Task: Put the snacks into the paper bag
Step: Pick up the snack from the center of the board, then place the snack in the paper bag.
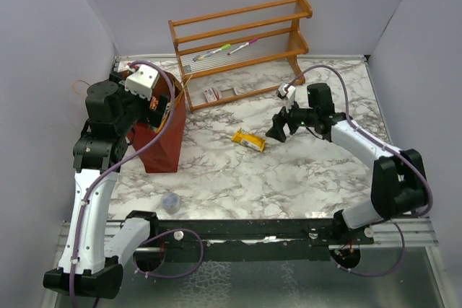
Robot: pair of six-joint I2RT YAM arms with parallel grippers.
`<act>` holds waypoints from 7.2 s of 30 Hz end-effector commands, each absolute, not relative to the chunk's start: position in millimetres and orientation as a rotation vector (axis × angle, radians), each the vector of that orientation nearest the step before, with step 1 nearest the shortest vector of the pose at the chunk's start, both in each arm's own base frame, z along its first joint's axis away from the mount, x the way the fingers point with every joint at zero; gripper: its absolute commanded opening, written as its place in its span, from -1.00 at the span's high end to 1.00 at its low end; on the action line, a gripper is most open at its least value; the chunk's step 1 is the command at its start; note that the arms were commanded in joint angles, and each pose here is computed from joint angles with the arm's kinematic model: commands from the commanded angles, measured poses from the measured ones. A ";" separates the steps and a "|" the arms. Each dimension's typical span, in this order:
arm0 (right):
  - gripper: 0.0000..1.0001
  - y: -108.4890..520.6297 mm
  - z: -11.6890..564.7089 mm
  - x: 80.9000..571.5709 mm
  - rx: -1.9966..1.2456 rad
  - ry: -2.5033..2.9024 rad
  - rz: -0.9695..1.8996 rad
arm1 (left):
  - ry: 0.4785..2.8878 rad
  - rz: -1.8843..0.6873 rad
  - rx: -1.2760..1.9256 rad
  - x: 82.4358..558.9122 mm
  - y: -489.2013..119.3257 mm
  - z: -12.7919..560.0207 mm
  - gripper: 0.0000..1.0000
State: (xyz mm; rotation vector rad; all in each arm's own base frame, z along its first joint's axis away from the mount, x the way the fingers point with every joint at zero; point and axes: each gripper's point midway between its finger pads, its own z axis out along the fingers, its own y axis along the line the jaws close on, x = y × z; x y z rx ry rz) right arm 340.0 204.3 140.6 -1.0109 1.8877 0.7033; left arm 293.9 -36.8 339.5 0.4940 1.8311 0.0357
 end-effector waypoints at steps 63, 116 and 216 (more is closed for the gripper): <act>0.98 235.8 147.8 318.2 -1.235 1.868 1.056 | 1.629 -0.395 0.741 270.1 -112.6 377.4 -0.79; 0.98 273.4 335.1 192.3 -1.536 1.095 0.897 | 1.463 -1.345 1.217 201.6 -257.6 347.2 0.09; -0.68 217.9 208.7 240.3 -1.332 1.431 0.511 | 2.270 0.211 0.796 305.7 12.7 271.3 1.00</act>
